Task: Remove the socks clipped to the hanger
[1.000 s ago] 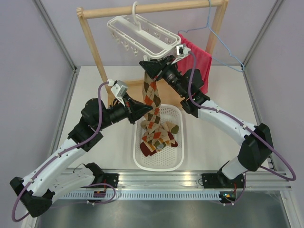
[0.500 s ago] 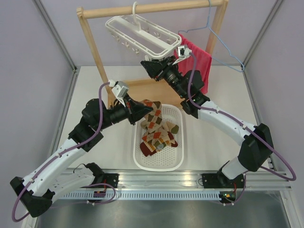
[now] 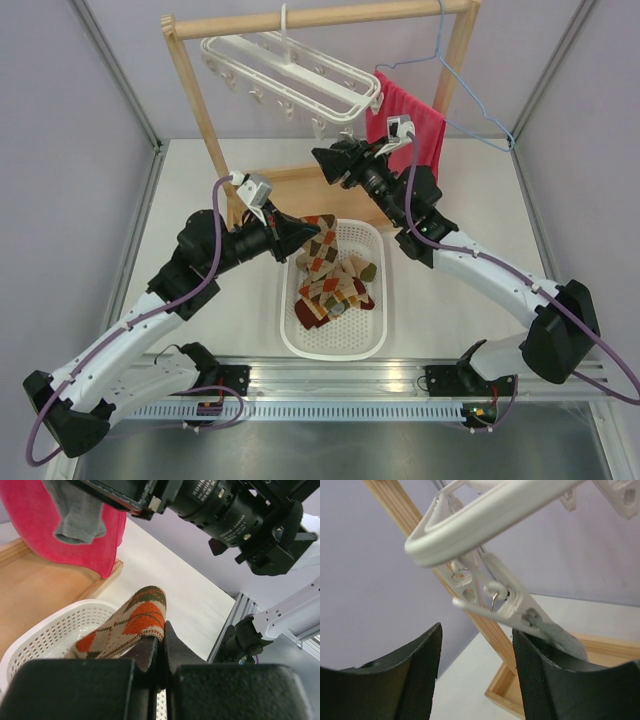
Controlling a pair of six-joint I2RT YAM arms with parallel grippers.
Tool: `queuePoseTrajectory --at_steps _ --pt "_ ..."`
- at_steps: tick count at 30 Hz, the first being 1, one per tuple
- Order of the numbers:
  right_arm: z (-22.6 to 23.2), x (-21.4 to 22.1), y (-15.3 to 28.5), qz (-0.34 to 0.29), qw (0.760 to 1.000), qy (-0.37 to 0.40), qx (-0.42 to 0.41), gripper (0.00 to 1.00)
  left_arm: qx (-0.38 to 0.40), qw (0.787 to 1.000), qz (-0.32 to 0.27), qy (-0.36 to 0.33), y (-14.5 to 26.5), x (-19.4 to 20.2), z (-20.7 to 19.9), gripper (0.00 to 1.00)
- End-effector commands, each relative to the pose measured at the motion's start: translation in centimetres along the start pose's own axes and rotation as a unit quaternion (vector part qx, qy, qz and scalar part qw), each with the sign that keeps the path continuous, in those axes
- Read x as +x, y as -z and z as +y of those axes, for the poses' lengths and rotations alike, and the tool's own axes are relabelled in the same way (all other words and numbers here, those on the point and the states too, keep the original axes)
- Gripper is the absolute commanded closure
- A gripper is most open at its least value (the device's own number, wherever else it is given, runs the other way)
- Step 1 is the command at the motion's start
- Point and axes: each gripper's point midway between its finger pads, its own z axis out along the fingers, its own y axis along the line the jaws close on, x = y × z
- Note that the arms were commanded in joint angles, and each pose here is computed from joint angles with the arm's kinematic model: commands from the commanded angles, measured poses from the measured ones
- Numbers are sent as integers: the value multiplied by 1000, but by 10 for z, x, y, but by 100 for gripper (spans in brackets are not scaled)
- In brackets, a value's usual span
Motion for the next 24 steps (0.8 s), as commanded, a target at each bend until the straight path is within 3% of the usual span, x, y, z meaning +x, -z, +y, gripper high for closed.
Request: queuePoseTrajectory --at_steps 1,10,16,24 --pt "-2 -16 13 -20 999 30 16 37 -20 1000 -9 -4 0 -3 8 98" --pt "-13 13 36 20 999 43 21 38 -57 998 -5 -5 -3 7 25 98" --pt "-40 29 63 44 994 66 75 37 -85 996 -5 -1 2 16 37 98" --pt "-88 44 109 63 981 69 172 34 -39 998 20 35 6 55 28 98"
